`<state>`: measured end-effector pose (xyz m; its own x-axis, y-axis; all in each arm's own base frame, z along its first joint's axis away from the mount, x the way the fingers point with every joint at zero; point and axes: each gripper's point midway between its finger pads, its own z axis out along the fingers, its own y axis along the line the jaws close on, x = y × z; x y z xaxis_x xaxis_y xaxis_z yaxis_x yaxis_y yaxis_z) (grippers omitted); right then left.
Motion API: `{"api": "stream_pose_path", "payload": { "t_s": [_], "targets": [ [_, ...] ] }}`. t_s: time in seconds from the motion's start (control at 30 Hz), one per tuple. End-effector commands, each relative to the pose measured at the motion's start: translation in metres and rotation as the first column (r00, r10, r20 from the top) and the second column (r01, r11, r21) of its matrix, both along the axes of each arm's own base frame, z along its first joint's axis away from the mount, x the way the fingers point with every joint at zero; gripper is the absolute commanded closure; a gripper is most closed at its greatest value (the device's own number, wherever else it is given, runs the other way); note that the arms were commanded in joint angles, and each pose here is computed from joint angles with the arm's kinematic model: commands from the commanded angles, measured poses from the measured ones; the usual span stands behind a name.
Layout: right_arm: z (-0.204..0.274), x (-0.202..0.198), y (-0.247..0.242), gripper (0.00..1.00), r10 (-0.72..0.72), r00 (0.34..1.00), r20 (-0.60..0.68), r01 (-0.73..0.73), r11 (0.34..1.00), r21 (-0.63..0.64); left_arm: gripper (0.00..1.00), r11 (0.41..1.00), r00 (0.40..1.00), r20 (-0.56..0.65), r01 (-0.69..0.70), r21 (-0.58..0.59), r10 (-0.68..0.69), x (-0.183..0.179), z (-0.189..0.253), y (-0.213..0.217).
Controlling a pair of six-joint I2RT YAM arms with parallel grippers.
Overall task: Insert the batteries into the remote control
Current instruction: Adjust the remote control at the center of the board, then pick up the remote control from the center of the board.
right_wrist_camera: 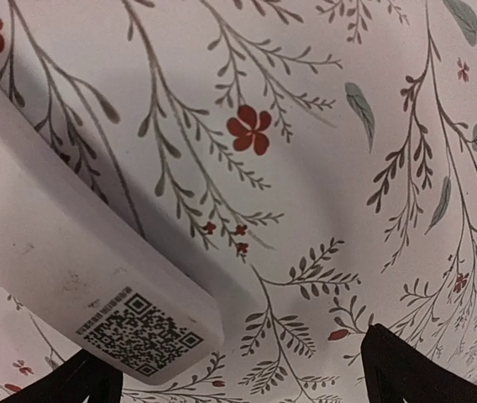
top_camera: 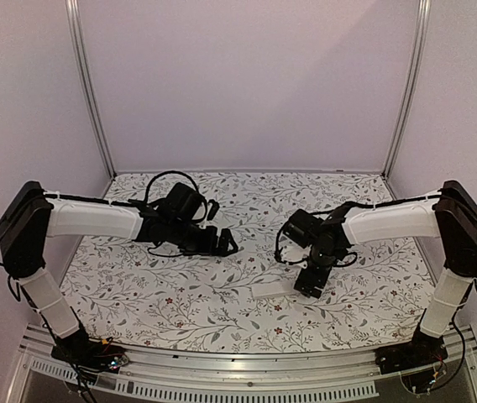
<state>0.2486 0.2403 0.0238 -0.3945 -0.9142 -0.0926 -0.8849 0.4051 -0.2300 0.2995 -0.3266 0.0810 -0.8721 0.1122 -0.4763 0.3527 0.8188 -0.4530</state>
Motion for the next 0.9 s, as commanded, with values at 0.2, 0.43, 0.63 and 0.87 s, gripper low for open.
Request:
{"api": "stream_pose_path", "payload": {
  "t_s": [0.2,0.43,0.63,0.87],
  "targets": [
    [0.003,0.047,0.006,0.01,-0.107,0.992,0.074,0.102,0.993,0.057,0.00,1.000,1.000,0.021,0.020,-0.020,-0.019,-0.008,0.003,0.007],
    [0.020,0.056,-0.001,0.01,-0.188,0.975,0.118,0.176,0.979,0.107,0.00,0.980,0.978,0.074,0.191,0.048,-0.194,-0.043,0.006,-0.024],
    [0.093,0.065,-0.013,0.01,-0.340,0.911,0.232,0.243,0.899,0.364,0.00,0.937,0.937,0.090,0.325,0.127,-0.337,-0.078,0.003,-0.066],
    [0.162,0.059,-0.033,0.01,-0.486,0.858,0.167,0.267,0.700,0.663,0.17,0.904,0.917,0.059,0.377,0.204,-0.396,-0.100,-0.015,-0.102]
  ]
}}
